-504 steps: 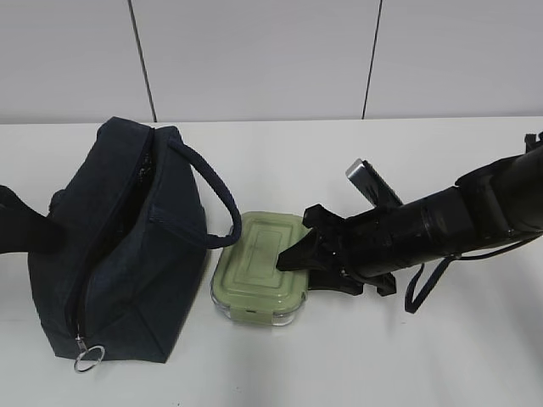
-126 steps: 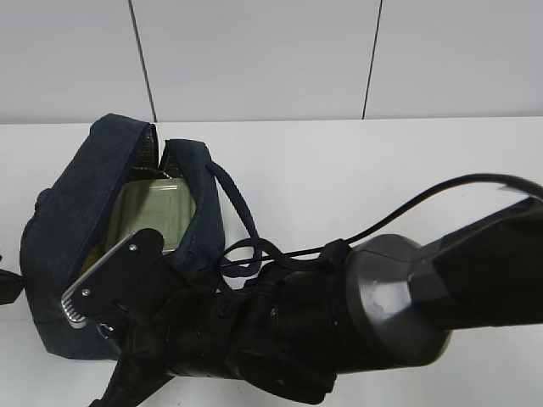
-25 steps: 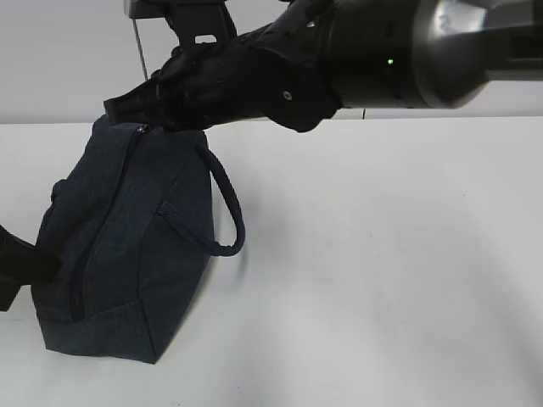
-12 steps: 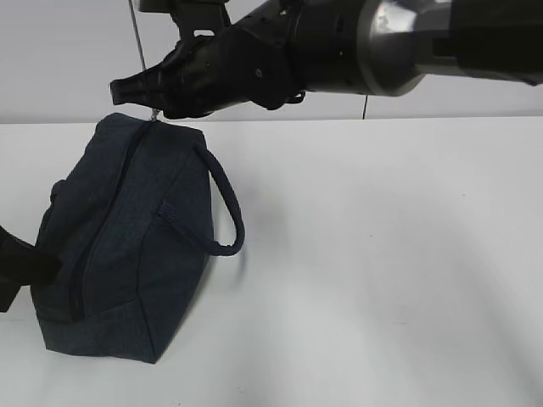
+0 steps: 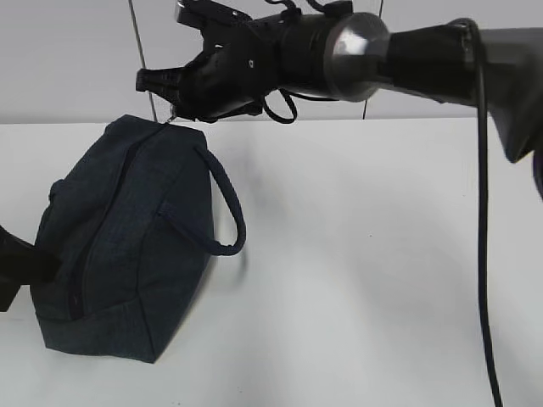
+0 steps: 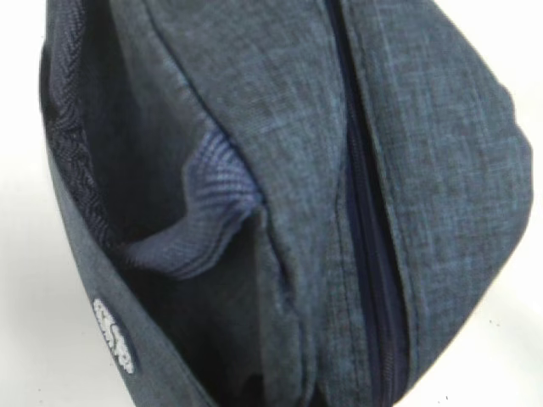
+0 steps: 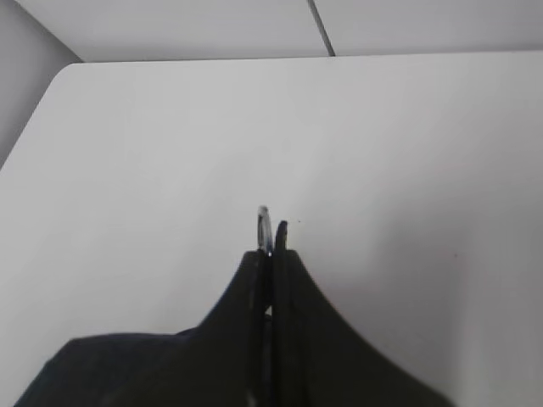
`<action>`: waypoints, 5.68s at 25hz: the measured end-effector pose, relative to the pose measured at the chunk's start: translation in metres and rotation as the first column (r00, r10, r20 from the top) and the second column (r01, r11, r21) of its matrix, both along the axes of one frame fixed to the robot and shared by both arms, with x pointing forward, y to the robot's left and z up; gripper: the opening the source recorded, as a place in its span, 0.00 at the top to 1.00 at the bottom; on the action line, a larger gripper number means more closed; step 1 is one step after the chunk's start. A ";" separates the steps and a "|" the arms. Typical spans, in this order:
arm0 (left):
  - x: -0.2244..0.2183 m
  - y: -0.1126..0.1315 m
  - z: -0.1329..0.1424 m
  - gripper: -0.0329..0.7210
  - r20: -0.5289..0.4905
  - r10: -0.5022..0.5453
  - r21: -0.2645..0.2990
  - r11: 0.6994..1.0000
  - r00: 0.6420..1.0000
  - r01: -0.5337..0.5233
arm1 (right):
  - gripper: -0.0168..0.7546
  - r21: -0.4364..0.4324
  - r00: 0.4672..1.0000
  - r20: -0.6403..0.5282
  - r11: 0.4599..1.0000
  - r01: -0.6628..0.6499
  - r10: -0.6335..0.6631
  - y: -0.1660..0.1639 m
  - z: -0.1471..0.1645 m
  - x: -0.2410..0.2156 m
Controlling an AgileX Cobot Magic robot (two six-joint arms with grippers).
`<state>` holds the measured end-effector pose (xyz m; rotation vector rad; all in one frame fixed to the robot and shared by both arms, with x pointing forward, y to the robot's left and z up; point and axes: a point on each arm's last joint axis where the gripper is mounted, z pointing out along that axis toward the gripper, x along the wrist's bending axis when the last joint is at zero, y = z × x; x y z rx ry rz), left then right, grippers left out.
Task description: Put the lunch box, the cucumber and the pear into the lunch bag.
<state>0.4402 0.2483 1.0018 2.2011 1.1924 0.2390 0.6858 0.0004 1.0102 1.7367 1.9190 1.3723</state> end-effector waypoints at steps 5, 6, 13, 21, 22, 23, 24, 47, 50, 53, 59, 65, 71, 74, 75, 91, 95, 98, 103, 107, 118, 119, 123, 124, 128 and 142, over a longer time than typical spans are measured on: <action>0.001 0.000 0.000 0.95 0.009 0.007 0.001 1.000 1.000 -0.007 | 0.98 0.070 0.991 -0.118 0.995 0.068 -0.060 -0.010 -0.021 0.023; 0.001 0.000 0.000 0.95 0.012 0.009 0.001 1.000 1.000 -0.009 | 0.98 0.089 0.987 -0.142 0.993 0.083 -0.070 -0.012 -0.026 0.026; 0.002 0.001 0.001 0.95 0.020 0.016 -0.002 1.000 1.000 -0.016 | 0.98 0.150 0.968 -0.234 0.980 0.130 -0.092 -0.022 -0.046 0.036; 0.002 0.001 0.001 0.95 0.023 0.018 -0.001 1.000 1.000 -0.018 | 0.98 0.114 0.978 -0.199 0.990 0.085 -0.061 -0.022 -0.045 0.036; 0.002 0.001 0.001 0.95 0.023 0.018 -0.001 1.000 1.000 -0.018 | 0.98 0.109 0.979 -0.197 0.991 0.082 -0.059 -0.022 -0.046 0.036; 0.002 0.001 0.001 0.94 0.023 0.019 -0.001 1.000 1.000 -0.019 | 0.96 0.100 0.981 -0.188 0.992 0.071 -0.051 -0.022 -0.046 0.036; 0.002 0.001 0.001 0.93 0.023 0.017 0.001 1.000 1.000 -0.017 | 0.94 0.092 0.983 -0.180 0.994 0.061 -0.044 -0.022 -0.046 0.036; -0.015 0.007 0.007 0.48 -0.062 0.070 0.042 0.997 0.996 -0.068 | 0.29 -0.145 0.968 -0.105 0.959 -0.242 0.228 -0.035 0.008 0.015; -0.020 0.010 0.010 0.47 -0.076 0.110 0.062 0.993 0.991 -0.105 | 0.29 -0.196 0.958 -0.141 0.942 -0.273 0.248 -0.039 0.012 0.009; -0.026 0.013 0.016 0.47 -0.065 0.157 0.060 0.986 0.986 -0.153 | 0.30 -0.260 0.955 -0.157 0.922 -0.286 0.251 -0.046 0.023 0.003; -0.037 0.015 0.029 0.47 -0.013 0.199 0.045 0.979 0.980 -0.198 | 0.37 -0.329 0.956 -0.146 0.899 -0.288 0.253 -0.058 0.056 -0.010; -0.047 0.023 0.035 0.47 0.002 0.260 0.090 0.962 0.966 -0.259 | 0.37 -0.363 0.951 -0.176 0.882 -0.302 0.253 -0.064 0.065 -0.018; -0.051 0.028 0.037 0.47 0.010 0.325 0.108 0.940 0.946 -0.324 | 0.37 -0.427 0.948 -0.238 0.854 -0.297 0.210 -0.073 0.068 -0.024; -0.053 0.032 0.039 0.47 0.017 0.372 0.125 0.920 0.928 -0.371 | 0.38 -0.474 0.946 -0.274 0.832 -0.288 0.171 -0.080 0.068 -0.027; -0.054 0.033 0.039 0.47 0.018 0.387 0.126 0.914 0.922 -0.387 | 0.38 -0.479 0.945 -0.283 0.830 -0.285 0.162 -0.081 0.068 -0.028; -0.086 0.038 0.056 0.50 0.060 0.463 0.072 0.881 0.884 -0.467 | 0.38 -0.572 0.970 -0.241 0.809 -0.137 -0.006 -0.151 0.143 -0.129; -0.093 0.039 0.059 0.50 0.072 0.463 0.062 0.882 0.883 -0.467 | 0.38 -0.560 0.972 -0.232 0.822 -0.098 -0.043 -0.180 0.125 -0.182; -0.101 0.040 0.060 0.50 0.066 0.476 0.065 0.875 0.877 -0.480 | 0.38 -0.556 0.974 -0.222 0.827 -0.081 -0.054 -0.203 0.113 -0.226; -0.114 0.043 0.065 0.50 0.101 0.513 0.041 0.854 0.852 -0.519 | 0.38 -0.539 0.983 -0.169 0.841 -0.033 -0.070 -0.240 0.098 -0.294; -0.132 0.045 0.070 0.50 0.144 0.514 0.013 0.853 0.845 -0.521 | 0.38 -0.499 0.994 -0.083 0.866 0.018 -0.068 -0.267 0.084 -0.346; -0.180 0.052 0.077 0.56 0.333 0.520 -0.092 0.848 0.787 -0.522 | 0.38 -0.355 0.974 0.200 0.920 0.169 -0.102 -0.317 0.046 -0.437; -0.183 0.052 0.076 0.56 0.342 0.520 -0.100 0.848 0.783 -0.520 | 0.38 -0.346 0.970 0.217 0.921 0.179 -0.107 -0.320 0.044 -0.441; -0.186 0.052 0.063 0.56 0.323 0.519 -0.091 0.849 0.791 -0.520 | 0.38 -0.345 0.965 0.239 0.919 0.191 -0.110 -0.326 0.038 -0.449; -0.187 0.052 0.061 0.57 0.322 0.520 -0.084 0.848 0.791 -0.523 | 0.38 -0.350 0.966 0.237 0.918 0.188 -0.108 -0.326 0.037 -0.449; -0.194 0.053 0.059 0.59 0.347 0.521 -0.099 0.847 0.780 -0.522 | 0.41 -0.360 0.966 0.240 0.915 0.183 -0.099 -0.326 0.037 -0.449; -0.214 0.055 0.055 0.63 0.416 0.524 -0.157 0.846 0.743 -0.509 | 0.50 -0.366 0.967 0.239 0.913 0.178 -0.093 -0.326 0.037 -0.450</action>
